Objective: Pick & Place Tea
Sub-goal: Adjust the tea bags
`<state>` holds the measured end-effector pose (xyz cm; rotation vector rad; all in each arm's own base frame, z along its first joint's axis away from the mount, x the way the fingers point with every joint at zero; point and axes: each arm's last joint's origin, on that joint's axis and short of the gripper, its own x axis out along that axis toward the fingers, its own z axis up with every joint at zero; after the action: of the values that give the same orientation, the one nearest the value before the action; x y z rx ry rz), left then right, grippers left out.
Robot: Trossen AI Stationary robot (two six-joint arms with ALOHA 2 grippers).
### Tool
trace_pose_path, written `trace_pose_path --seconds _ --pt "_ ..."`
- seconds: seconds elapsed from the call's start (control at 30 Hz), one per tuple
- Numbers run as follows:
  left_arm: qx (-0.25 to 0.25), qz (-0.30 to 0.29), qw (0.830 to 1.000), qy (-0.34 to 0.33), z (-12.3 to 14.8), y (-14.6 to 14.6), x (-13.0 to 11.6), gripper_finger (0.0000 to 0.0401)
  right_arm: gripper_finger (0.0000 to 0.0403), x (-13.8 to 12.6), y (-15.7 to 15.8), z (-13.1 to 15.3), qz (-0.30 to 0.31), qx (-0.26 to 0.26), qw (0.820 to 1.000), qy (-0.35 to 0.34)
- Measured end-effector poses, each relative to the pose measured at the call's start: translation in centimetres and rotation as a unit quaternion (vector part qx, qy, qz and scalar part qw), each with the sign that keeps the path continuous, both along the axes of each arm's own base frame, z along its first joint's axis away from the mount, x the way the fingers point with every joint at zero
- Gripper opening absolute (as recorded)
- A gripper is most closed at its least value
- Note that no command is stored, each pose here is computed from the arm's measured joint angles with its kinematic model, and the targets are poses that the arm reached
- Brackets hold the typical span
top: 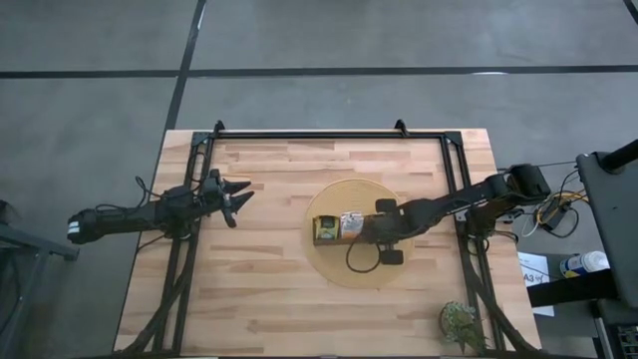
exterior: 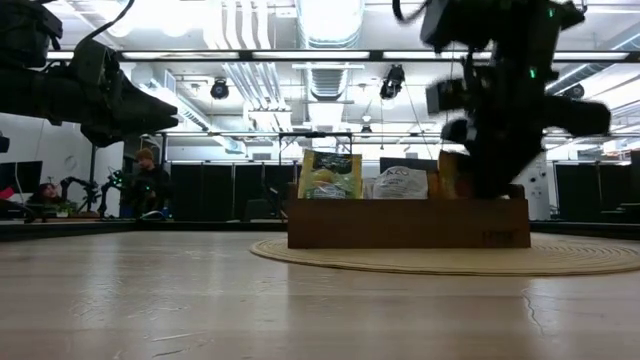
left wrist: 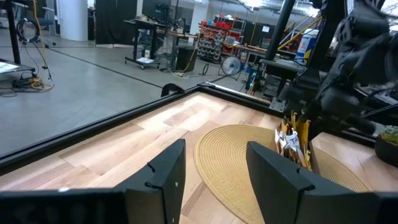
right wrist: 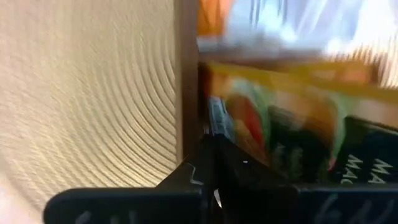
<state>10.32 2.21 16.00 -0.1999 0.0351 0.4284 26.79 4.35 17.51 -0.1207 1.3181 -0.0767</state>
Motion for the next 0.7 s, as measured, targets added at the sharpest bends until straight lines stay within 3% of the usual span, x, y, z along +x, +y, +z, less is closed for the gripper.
trace_pose_path --seconds 0.4,0.7 --pt "0.000 0.000 1.000 0.000 0.0 0.0 0.0 0.0163 0.0008 0.3 0.0 4.3 0.000 -0.009 1.000 -0.009" --pt "0.000 0.000 1.000 0.001 0.0 0.0 0.0 0.0163 0.0008 1.0 -0.7 6.3 -0.028 -0.132 0.990 -0.048"
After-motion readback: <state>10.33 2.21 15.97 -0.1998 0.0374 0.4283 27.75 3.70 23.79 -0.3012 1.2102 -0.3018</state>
